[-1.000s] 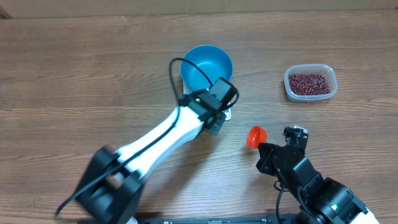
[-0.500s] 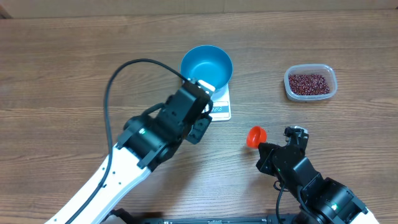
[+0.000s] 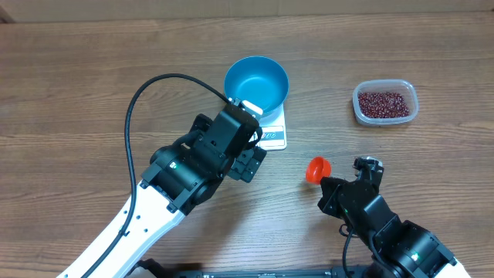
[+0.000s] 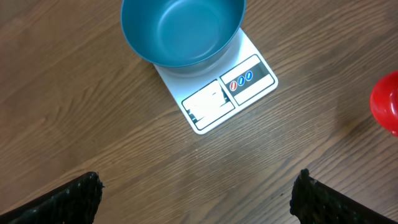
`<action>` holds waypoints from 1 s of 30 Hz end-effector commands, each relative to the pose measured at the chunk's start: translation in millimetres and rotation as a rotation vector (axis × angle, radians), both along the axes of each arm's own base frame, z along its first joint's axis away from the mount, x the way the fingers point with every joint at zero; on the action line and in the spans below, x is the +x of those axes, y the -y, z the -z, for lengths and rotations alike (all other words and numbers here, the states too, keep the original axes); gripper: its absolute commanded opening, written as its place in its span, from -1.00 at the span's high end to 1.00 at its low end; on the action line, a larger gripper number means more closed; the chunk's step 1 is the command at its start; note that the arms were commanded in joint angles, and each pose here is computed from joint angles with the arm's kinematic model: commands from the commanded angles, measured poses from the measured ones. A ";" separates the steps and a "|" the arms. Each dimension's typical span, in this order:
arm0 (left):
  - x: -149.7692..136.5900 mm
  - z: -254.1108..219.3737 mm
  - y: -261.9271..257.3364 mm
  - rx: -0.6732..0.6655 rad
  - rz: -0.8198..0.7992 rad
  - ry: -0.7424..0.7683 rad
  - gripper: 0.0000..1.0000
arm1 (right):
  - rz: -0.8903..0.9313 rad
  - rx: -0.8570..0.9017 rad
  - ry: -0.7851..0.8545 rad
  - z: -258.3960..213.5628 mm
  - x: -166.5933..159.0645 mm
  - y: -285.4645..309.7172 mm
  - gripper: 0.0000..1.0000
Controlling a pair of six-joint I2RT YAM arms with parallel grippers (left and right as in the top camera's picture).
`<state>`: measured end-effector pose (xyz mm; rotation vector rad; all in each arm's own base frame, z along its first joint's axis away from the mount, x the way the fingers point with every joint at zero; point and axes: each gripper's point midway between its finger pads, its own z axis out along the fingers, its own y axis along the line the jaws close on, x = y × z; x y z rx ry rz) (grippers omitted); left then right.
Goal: Scoop item into bowl and weigh 150g on scale
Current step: 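Pull the left gripper back from the scale to the left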
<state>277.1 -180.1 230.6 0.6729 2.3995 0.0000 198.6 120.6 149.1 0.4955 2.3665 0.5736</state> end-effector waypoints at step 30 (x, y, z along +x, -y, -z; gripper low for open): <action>-18.4 -28.4 -45.8 -0.016 0.498 -0.153 -0.99 | 0.015 0.027 0.031 -14.6 3.9 0.0 0.92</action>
